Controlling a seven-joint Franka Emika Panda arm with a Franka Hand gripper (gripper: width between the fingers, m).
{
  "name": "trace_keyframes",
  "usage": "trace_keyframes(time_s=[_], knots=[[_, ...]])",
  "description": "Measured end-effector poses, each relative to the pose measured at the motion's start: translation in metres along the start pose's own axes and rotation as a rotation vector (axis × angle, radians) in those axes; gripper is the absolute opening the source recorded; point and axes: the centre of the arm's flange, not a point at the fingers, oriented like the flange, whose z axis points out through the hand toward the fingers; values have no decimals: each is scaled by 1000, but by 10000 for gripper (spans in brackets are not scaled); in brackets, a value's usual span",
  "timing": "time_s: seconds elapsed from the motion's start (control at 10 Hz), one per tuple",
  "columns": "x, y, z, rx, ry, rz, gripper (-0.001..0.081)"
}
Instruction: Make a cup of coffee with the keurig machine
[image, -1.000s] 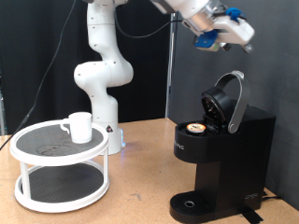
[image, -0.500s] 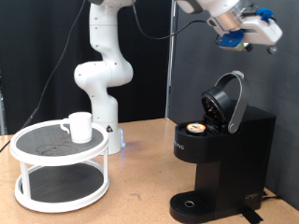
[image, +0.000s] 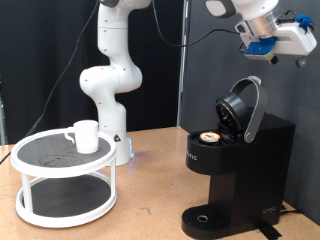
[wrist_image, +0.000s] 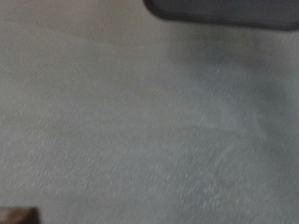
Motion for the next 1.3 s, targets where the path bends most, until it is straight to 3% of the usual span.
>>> trace_keyframes(time_s=[0.2, 0.3, 0.4, 0.5, 0.6, 0.7, 1.0, 1.3], knots=[[7, -5, 2, 2, 36, -7, 390], [12, -8, 3, 2, 51, -2, 390], [16, -12, 5, 1, 63, 5, 253], [22, -16, 7, 0, 74, 11, 253], [28, -20, 9, -2, 84, 15, 79], [35, -23, 12, -2, 100, 22, 25], [49, -31, 16, -7, 118, 24, 5], [57, -33, 6, -3, 106, 24, 0]])
